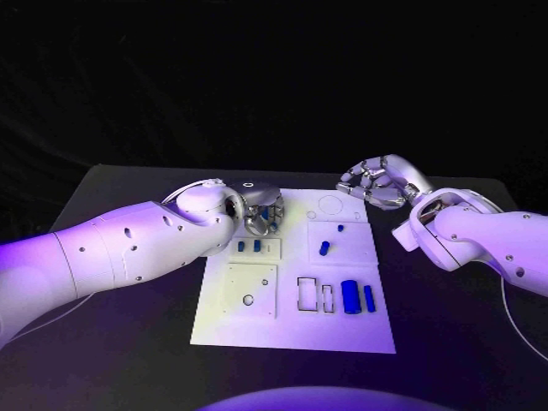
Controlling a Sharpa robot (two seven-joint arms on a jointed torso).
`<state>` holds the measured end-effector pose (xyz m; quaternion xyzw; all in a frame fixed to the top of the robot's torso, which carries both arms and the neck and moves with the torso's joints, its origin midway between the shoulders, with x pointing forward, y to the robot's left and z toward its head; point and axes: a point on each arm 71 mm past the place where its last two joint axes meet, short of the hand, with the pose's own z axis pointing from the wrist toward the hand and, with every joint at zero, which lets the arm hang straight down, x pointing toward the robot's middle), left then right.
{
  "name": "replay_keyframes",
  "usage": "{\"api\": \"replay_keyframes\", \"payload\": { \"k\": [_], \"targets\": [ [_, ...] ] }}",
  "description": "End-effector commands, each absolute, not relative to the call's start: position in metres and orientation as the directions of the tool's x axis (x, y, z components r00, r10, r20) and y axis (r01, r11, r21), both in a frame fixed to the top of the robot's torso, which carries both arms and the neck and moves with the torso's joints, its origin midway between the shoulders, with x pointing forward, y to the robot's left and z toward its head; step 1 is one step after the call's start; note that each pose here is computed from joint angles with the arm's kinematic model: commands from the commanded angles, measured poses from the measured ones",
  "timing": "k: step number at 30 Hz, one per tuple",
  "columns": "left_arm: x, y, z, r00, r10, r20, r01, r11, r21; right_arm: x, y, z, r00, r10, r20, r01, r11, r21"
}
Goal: Assemble the parts on the task board
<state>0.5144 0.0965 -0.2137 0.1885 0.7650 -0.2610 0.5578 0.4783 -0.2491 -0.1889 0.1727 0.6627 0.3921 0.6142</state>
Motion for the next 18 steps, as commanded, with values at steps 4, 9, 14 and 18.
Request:
{"api": "replay_keyframes", "payload": {
  "k": [4, 9, 14, 18],
  "targets": [
    [0.511, 0.099, -0.204, -0.293, -0.079, -0.953, 0.578, 0.779, -0.243, 0.478, -0.248, -0.189, -0.188, 0.707, -0.681, -0.266, 0.631, 0.729],
    [0.508, 0.110, -0.202, -0.312, -0.090, -0.946, 0.565, 0.783, -0.261, 0.478, -0.248, -0.189, -0.188, 0.707, -0.682, -0.265, 0.632, 0.728],
    [0.507, 0.126, -0.203, -0.335, -0.098, -0.937, 0.541, 0.794, -0.277, 0.478, -0.249, -0.189, -0.188, 0.707, -0.682, -0.264, 0.632, 0.728],
    [0.507, 0.136, -0.204, -0.343, -0.101, -0.934, 0.526, 0.803, -0.281, 0.478, -0.249, -0.189, -0.188, 0.707, -0.682, -0.263, 0.633, 0.728]
  ]
}}
